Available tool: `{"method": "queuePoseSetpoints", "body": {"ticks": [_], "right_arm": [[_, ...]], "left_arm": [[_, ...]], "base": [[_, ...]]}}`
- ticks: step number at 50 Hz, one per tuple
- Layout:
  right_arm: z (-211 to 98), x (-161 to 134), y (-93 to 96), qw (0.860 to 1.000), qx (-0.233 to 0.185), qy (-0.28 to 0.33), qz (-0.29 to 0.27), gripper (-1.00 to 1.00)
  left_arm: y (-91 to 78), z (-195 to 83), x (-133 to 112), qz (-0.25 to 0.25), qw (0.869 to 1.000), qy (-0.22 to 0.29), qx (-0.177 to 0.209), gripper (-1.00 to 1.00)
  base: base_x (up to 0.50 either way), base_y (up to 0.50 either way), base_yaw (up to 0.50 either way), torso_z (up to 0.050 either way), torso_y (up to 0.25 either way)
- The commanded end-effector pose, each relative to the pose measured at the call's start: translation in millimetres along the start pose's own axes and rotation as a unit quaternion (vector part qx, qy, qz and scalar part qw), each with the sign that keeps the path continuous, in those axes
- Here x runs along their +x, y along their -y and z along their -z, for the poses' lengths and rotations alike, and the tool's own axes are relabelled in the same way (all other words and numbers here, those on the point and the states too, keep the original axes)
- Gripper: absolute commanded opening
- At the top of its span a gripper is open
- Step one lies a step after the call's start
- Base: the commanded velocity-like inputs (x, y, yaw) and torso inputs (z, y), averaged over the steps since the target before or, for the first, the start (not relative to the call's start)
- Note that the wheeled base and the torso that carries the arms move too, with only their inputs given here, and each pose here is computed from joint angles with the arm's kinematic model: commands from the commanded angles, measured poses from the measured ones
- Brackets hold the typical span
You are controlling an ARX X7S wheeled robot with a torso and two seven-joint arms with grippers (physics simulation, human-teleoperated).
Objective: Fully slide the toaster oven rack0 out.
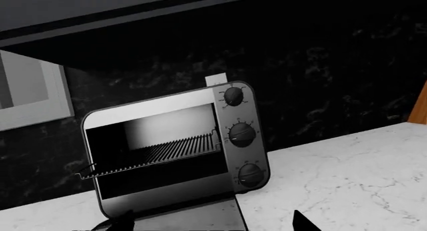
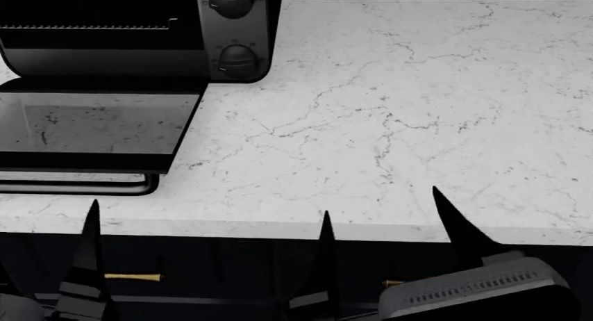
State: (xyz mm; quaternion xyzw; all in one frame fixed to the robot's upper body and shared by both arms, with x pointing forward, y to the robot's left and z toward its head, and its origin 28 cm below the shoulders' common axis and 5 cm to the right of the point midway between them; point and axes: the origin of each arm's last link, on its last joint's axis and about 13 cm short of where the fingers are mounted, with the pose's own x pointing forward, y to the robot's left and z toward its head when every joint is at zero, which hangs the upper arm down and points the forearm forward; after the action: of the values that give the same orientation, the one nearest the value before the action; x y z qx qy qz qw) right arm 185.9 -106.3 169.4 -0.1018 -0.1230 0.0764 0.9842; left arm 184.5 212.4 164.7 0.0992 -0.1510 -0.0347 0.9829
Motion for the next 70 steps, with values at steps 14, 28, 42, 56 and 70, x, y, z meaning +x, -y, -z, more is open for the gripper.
{"method": "queuePoseSetpoints", "body": {"ticks": [14,28,42,56,70], "right_arm": [[-60,16,28.6,0.999,-0.026,0.036,0.007,1.0],[-74,12,24.6,0.998,-0.03,0.053,0.001,1.0],[-91,13,28.1,0.995,-0.056,0.083,0.007,1.0],[-90,6,18.1,0.993,-0.093,0.078,-0.006,1.0],[-90,8,17.2,0.993,-0.089,0.078,-0.006,1.0]], "left_arm": [[-24.6,-59,26,-0.002,0.999,0.032,0.026,1.0],[-28.9,-69,30,-0.006,0.999,0.041,0.03,1.0],[-28.3,-82,37,0.002,0.998,0.05,0.032,1.0],[-29.7,-75,35,0.0,0.998,0.05,0.022,1.0],[-31.0,-68,34,-0.001,0.998,0.061,-0.004,1.0]], "base": [[0.0,0.05,0.0,0.05,0.0],[0.01,0.5,0.0,0.05,0.0],[0.15,0.18,0.0,0.05,0.001],[0.5,0.0,0.0,0.05,0.0],[0.5,0.0,0.0,0.046,0.0]]}}
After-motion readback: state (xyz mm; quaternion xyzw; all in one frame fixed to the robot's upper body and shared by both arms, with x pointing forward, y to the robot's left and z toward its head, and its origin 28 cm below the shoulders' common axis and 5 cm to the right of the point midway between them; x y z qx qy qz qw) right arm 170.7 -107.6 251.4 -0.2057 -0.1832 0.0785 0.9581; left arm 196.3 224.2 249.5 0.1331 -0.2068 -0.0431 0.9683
